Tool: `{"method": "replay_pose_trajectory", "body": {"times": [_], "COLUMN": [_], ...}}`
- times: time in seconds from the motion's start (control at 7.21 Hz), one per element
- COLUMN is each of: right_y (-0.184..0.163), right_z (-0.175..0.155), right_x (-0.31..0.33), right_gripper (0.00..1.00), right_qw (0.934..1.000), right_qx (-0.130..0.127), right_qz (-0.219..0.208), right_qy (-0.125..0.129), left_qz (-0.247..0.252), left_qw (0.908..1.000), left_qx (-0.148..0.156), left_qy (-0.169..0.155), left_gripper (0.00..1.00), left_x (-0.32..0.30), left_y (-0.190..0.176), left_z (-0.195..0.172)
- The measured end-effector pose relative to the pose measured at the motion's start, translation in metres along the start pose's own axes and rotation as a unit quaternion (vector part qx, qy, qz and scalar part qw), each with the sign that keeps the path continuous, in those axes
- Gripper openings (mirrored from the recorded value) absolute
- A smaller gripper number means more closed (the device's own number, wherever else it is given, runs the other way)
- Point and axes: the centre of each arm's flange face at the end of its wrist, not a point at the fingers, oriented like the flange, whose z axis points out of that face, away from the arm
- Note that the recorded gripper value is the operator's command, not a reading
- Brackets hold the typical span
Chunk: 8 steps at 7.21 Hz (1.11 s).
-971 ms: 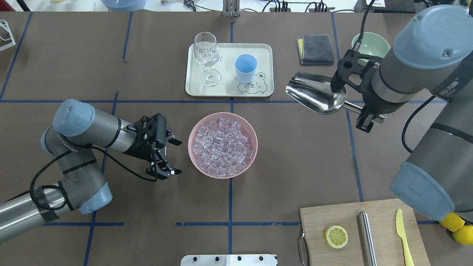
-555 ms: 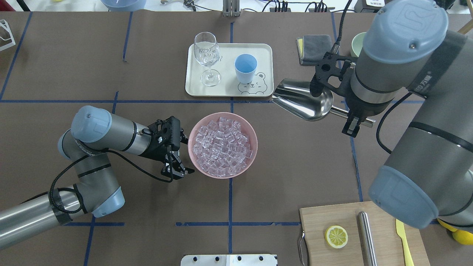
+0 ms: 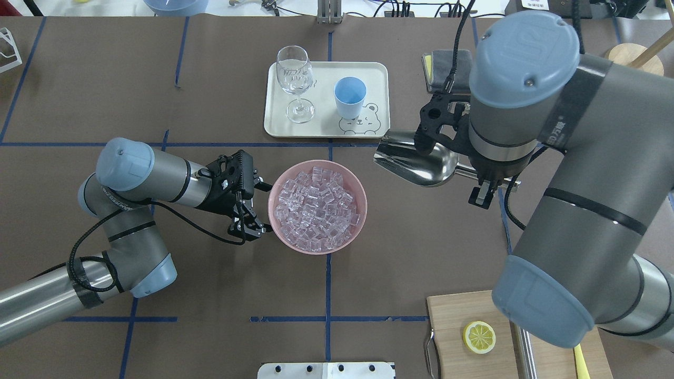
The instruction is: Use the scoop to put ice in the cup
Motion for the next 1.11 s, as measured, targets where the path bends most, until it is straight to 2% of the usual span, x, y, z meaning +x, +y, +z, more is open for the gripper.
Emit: {"method": "replay_pose_trajectory", "body": {"times": [0.28,0.56,0.83,1.11], "right_y": [-0.022,-0.047,-0.074,-0.114], "right_z": [0.000,-0.003,-0.004,-0.007], "right_x": [-0.012,-0.022,-0.033,-0.042], "right_gripper": [0.00,0.00,0.00,0.00], "right_qw": [0.9992,0.9952,0.9858,0.9727], "right_qx": [-0.025,-0.068,-0.117,-0.171], "right_qz": [-0.030,-0.065,-0.110,-0.144], "right_qy": [0.008,0.025,0.048,0.061], "left_qz": [-0.002,-0.004,-0.004,-0.003], "left_qw": [1.0000,1.0000,1.0000,1.0000], "left_qx": [-0.002,-0.007,-0.007,-0.005], "left_qy": [0.000,0.000,0.002,0.003], "left_gripper": [1.00,1.00,1.00,1.00], "left_x": [-0.002,-0.003,-0.002,-0.001], "left_y": [0.002,0.006,0.006,0.004], "left_z": [0.001,0.004,0.006,0.006]}}
